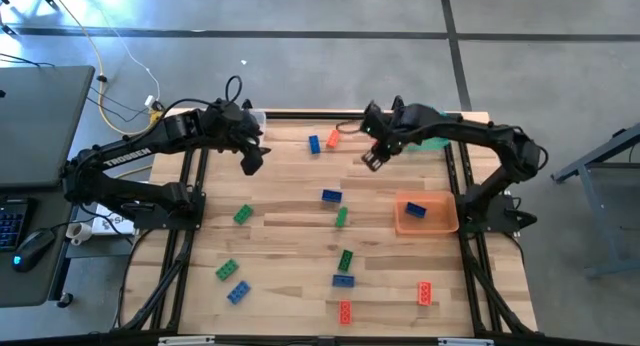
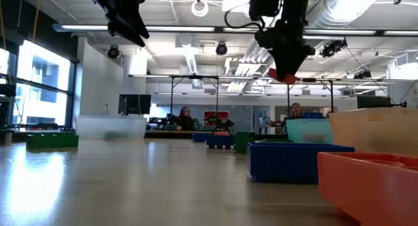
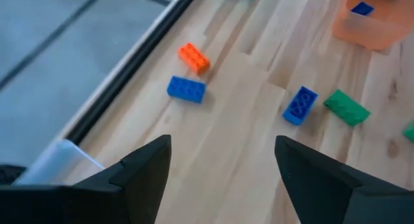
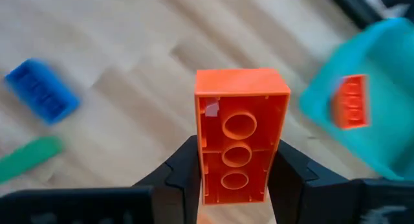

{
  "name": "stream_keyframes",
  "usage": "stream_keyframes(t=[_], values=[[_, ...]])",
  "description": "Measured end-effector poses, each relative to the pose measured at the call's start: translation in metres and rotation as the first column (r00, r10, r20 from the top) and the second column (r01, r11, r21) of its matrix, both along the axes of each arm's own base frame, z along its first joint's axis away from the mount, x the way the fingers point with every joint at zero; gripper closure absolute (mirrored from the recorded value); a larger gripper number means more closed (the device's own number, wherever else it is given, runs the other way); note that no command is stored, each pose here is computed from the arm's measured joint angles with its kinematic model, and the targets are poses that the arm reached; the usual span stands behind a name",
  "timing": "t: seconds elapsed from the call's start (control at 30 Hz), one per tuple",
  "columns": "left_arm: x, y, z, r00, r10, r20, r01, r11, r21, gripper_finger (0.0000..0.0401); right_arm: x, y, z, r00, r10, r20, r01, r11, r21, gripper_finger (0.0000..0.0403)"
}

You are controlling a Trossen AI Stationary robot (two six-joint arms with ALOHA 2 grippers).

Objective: Sort & place blocks by color
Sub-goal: Put the orange game piece into the blue bin

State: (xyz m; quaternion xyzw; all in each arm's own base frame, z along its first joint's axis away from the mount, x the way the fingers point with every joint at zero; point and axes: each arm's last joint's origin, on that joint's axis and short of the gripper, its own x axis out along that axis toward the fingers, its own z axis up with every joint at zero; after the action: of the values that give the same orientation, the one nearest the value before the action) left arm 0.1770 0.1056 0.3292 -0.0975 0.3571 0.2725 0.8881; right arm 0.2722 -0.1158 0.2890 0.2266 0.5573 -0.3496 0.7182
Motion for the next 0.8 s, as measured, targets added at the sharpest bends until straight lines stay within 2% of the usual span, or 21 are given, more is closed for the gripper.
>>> stream_keyframes(t=[0.17, 0.47, 0.67, 0.8], values=[[0.009, 0.005, 0.005, 0.997, -0.06, 0.053, 0.056, 0.995, 0.078, 0.0124, -0.018, -0.032, 0.0, 0.991, -0.128, -0.026, 0.128, 0.992, -0.025, 0.0293], [0.034, 0.018, 0.0, 0.989, -0.092, 0.116, 0.078, 0.989, 0.124, 0.0123, -0.052, -0.076, 0.0, 0.942, -0.325, -0.085, 0.316, 0.943, -0.099, 0.0293], [0.054, 0.028, -0.017, 0.984, -0.155, 0.093, 0.146, 0.984, 0.098, 0.0123, -0.069, -0.094, -0.001, 0.907, -0.41, -0.094, 0.395, 0.908, -0.141, 0.0293], [0.066, 0.034, -0.03, 0.979, -0.186, 0.085, 0.182, 0.982, 0.054, 0.0123, -0.08, -0.104, -0.012, 0.893, -0.433, -0.119, 0.417, 0.898, -0.14, 0.0293]])
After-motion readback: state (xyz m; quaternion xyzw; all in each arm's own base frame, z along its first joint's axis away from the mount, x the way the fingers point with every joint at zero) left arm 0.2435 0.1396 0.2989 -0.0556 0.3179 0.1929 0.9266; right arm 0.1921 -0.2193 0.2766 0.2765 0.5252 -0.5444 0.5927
